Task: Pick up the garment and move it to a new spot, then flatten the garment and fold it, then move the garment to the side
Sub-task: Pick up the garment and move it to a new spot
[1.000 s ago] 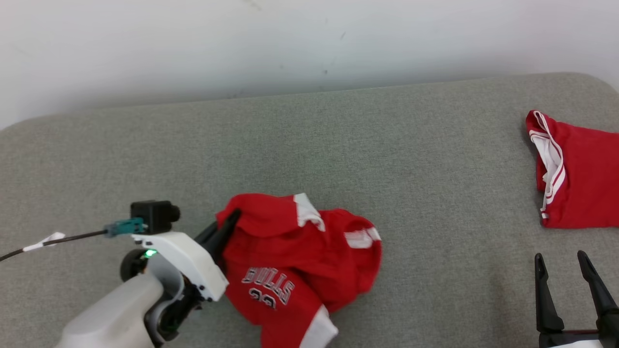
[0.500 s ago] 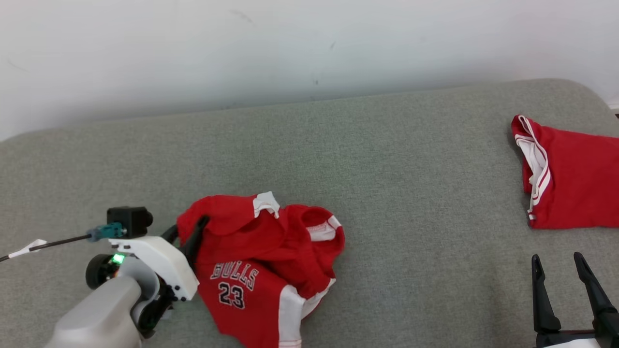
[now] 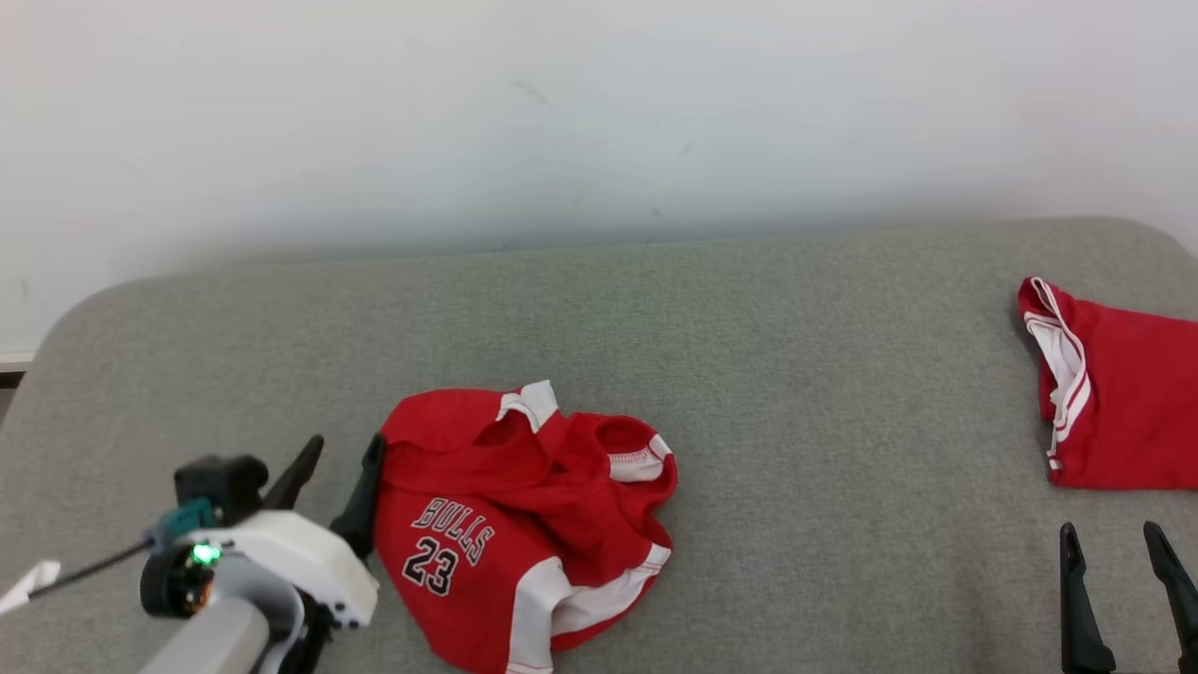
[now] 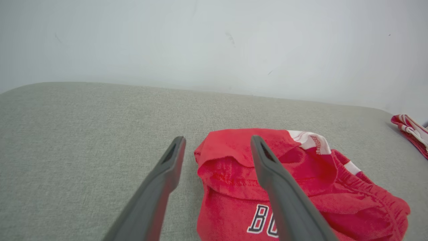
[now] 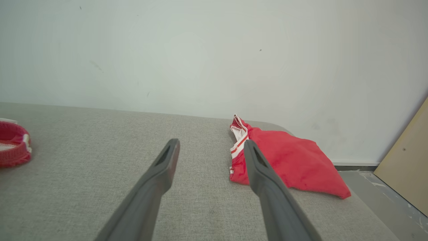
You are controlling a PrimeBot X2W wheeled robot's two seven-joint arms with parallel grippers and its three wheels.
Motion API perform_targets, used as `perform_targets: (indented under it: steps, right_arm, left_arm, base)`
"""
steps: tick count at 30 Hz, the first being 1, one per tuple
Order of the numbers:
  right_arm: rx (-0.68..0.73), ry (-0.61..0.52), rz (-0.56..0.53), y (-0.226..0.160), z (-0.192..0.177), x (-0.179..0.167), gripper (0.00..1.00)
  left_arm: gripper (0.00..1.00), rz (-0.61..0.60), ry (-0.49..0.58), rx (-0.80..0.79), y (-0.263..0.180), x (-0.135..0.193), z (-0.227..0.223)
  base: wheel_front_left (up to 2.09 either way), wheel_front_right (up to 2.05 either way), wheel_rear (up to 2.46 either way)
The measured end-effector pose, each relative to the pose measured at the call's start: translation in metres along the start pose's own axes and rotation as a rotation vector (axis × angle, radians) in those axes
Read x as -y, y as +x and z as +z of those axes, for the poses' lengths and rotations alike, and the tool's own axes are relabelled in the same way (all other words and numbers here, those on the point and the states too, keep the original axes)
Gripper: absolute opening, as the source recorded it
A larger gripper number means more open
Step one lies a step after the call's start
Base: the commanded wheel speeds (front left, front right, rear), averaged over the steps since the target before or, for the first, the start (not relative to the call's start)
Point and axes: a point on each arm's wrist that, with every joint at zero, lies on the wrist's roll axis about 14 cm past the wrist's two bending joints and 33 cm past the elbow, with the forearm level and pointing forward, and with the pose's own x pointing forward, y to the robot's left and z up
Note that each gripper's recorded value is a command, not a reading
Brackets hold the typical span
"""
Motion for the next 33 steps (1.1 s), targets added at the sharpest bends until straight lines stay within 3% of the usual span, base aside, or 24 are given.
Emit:
perform_targets:
  steps: [20, 33]
  right_arm:
    - [0.006, 0.008, 0.095, -0.008, 0.001, -0.028, 1.00]
    - [-0.033, 0.026, 0.152, -0.021, -0.012, -0.046, 1.00]
  left_arm:
    - [1.00, 0.164, 0.078, 0.138, -0.111, -0.008, -0.009]
    - [1.00, 0.205, 0.054, 0.145, -0.142, -0.012, -0.023]
  base:
    - [0.00, 0.00, 0.00]
    - [0.00, 0.00, 0.00]
